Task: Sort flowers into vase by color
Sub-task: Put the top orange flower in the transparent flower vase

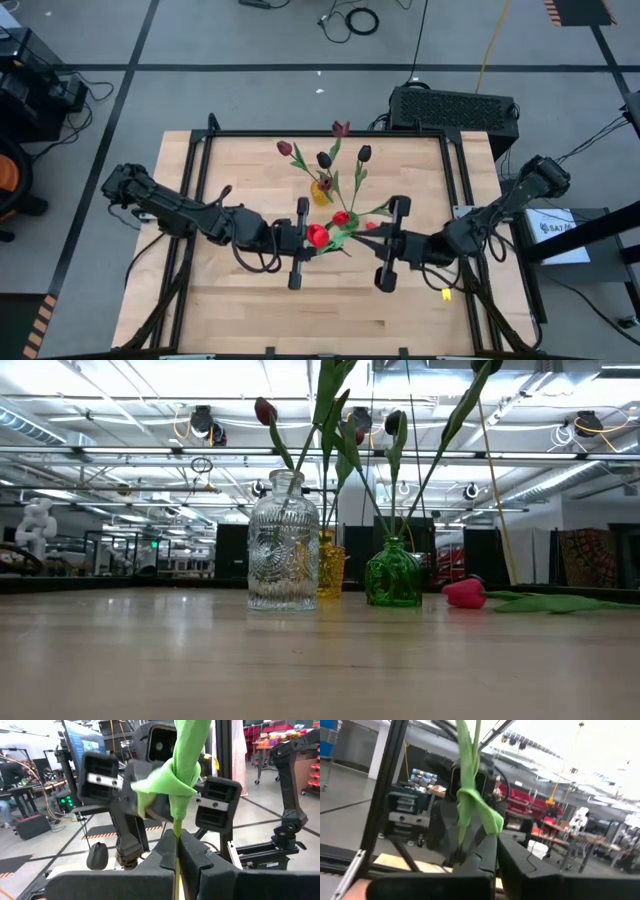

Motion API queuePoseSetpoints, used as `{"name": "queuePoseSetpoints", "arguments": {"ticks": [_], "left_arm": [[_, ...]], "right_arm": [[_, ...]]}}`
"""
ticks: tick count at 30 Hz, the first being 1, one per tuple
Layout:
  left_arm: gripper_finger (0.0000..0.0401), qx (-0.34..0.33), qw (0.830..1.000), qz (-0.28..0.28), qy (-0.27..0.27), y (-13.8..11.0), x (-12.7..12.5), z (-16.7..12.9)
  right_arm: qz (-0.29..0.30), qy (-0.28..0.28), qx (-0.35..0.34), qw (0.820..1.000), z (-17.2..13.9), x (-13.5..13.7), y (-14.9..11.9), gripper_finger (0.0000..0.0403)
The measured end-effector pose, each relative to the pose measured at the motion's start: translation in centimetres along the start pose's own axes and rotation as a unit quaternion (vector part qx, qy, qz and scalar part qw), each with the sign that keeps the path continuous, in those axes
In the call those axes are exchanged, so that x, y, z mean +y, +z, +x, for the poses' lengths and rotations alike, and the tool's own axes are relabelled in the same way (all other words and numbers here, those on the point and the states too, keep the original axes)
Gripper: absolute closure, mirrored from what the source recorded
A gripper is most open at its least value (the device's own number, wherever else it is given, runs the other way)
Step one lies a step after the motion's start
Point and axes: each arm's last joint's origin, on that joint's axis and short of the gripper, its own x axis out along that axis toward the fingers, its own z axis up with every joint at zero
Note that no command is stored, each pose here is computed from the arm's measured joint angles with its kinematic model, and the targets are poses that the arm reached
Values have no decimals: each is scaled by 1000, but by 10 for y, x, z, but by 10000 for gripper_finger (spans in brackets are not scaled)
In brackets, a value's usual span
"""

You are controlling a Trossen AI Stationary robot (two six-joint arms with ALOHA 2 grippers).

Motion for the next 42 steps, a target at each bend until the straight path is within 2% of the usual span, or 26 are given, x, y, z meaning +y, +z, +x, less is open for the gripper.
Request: {"name": "queuePoseSetpoints", "arguments": {"ticks": [9,12,19,28,33,39,42], "left_arm": [[396,21,1000,-20,5,-5,3,1],[396,24,999,-21,11,-6,6,2],[396,30,999,-32,-8,-12,8,6],[396,36,999,-32,-19,-15,8,8],[396,40,999,-31,-19,-16,9,8],[396,53,998,-27,-18,-18,10,7],[396,63,997,-25,-22,-10,11,-2]], "right_arm": [[-67,-4,-24,997,0,-2,5,393],[-74,8,-38,996,1,-2,6,398],[-102,-15,-40,994,7,-12,4,388],[-113,-57,-73,989,9,-23,10,358],[-116,-63,-87,987,8,-24,14,335],[-107,-68,-74,989,5,-21,14,312],[-99,-86,-49,990,0,-15,16,304]]}}
